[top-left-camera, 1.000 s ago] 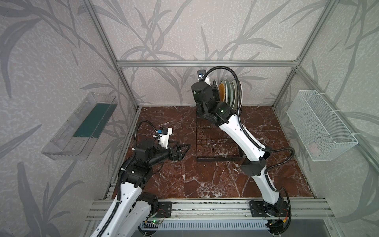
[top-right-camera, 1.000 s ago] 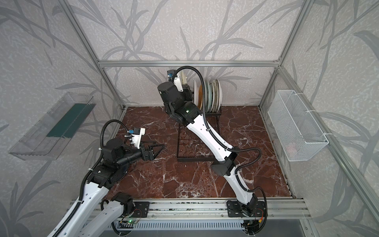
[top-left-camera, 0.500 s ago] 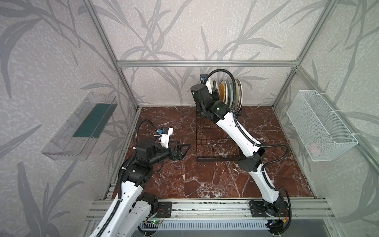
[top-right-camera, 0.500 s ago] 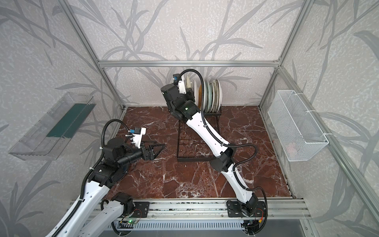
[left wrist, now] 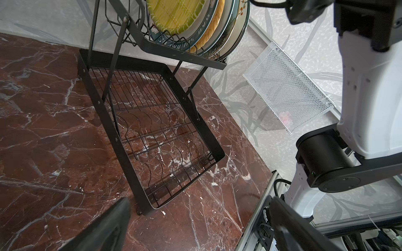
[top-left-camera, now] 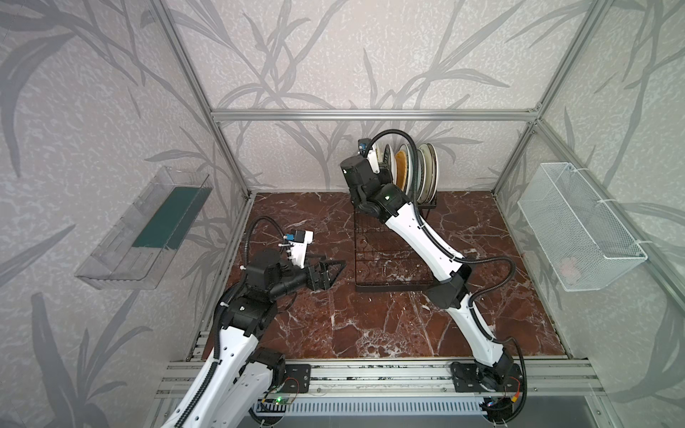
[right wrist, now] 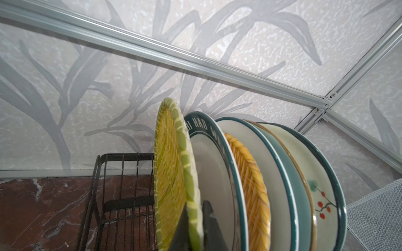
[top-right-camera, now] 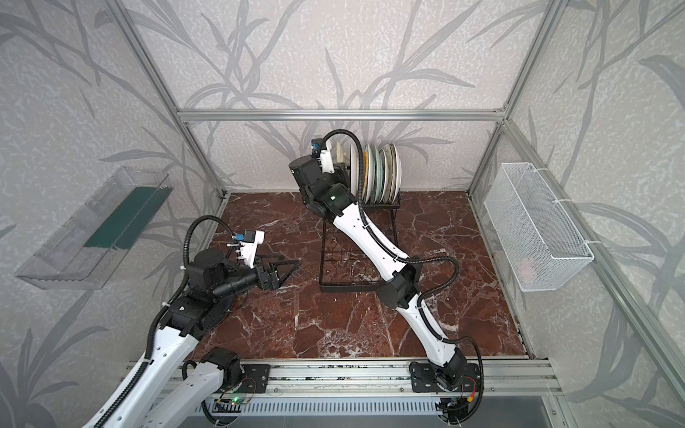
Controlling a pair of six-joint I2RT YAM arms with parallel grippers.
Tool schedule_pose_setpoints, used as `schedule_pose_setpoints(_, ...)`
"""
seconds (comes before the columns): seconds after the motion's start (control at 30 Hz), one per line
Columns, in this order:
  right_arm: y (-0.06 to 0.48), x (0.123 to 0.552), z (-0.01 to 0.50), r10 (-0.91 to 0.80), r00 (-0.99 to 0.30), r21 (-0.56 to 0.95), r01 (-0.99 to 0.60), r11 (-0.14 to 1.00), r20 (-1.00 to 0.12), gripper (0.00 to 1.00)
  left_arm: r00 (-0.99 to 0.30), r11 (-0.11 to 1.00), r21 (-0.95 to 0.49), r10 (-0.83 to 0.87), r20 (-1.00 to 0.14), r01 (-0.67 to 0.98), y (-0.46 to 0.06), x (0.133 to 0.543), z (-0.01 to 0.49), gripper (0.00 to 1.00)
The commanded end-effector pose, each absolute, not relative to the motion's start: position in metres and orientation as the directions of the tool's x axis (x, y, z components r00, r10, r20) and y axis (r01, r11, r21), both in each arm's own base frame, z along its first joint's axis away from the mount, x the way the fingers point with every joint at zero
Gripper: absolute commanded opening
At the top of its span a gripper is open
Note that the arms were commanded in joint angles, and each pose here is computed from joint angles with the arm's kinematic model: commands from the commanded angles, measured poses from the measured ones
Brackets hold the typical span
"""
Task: Load plates into a dish rack
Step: Place the plate on the dish rack.
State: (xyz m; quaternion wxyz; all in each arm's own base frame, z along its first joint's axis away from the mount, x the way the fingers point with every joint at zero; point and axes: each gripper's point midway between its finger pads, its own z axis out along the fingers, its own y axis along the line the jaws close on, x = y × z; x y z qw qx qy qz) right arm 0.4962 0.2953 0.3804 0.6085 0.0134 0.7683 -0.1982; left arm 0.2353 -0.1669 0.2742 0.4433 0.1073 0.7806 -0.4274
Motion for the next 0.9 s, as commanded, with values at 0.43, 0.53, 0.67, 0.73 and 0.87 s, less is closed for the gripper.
schedule_pose_setpoints(0.43, 0.283, 0.503, 0.373, -0.159, -0.26, -0.237, 0.305, 0.922, -0.952, 0.0, -0.571, 0.594, -0.572, -0.219, -0.792, 0.566, -0.168, 0.234, 0.278, 0.99)
schedule_pose_setpoints(0.53, 0.285, 0.503, 0.37, -0.162, -0.267, -0.242, 0.301, 0.922, -0.95, 0.0, -0.57, 0.593, -0.572, -0.219, -0.792, 0.567, -0.168, 0.234, 0.279, 0.99)
schedule_pose_setpoints(0.67, 0.286, 0.504, 0.362, -0.162, -0.284, -0.246, 0.292, 0.924, -0.945, 0.0, -0.567, 0.591, -0.571, -0.221, -0.793, 0.569, -0.168, 0.234, 0.279, 0.99)
schedule_pose_setpoints(0.73, 0.286, 0.504, 0.36, -0.157, -0.287, -0.242, 0.289, 0.926, -0.945, 0.0, -0.568, 0.59, -0.573, -0.221, -0.793, 0.569, -0.168, 0.234, 0.279, 0.99)
schedule_pose_setpoints(0.87, 0.288, 0.505, 0.356, -0.159, -0.295, -0.244, 0.281, 0.928, -0.942, 0.03, -0.567, 0.589, -0.573, -0.223, -0.793, 0.569, -0.168, 0.234, 0.28, 0.99)
